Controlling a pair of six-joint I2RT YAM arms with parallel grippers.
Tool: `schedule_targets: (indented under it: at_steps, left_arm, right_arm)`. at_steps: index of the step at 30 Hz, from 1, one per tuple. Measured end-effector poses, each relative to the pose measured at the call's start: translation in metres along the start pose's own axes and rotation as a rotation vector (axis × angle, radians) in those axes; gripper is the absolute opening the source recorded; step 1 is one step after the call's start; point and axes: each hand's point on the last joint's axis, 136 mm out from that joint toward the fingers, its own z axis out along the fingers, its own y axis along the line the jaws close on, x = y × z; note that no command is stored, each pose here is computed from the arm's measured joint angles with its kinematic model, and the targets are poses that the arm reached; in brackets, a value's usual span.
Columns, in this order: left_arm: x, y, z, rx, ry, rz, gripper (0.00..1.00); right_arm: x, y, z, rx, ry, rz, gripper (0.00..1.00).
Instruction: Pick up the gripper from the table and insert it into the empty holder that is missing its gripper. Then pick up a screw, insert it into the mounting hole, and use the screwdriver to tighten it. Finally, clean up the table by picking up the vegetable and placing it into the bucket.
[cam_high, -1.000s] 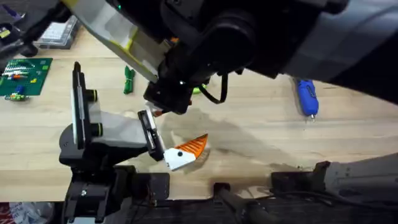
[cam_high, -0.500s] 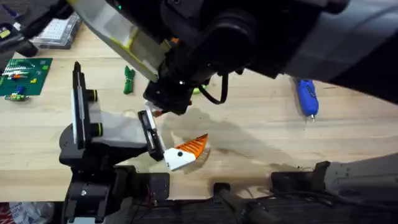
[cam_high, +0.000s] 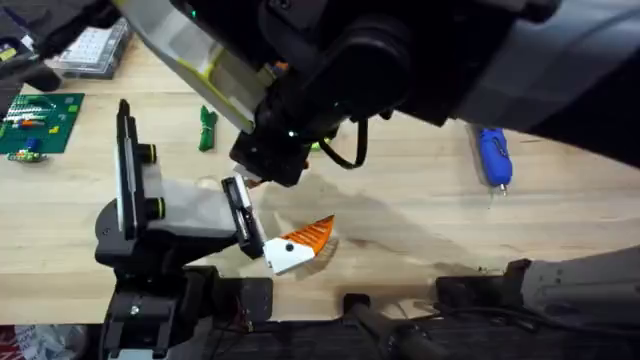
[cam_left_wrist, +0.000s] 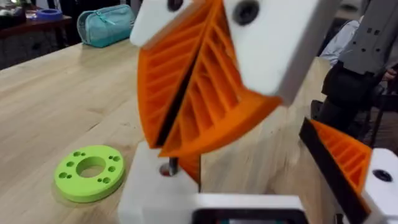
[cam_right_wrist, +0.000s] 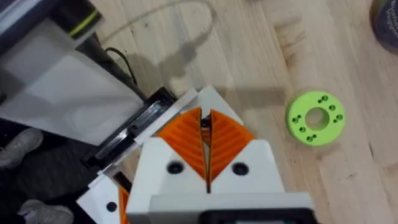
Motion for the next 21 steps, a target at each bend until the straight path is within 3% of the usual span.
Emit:
schedule_targets:
  at_steps: [21]
  left_arm:
    - [0.0000, 0.0000, 0.0000, 0.000, 0.000, 0.000, 0.986]
  right_arm:
    - [0.0032, -0.0006, 0.0066, -0.002, 0.021, 0.003, 0.009]
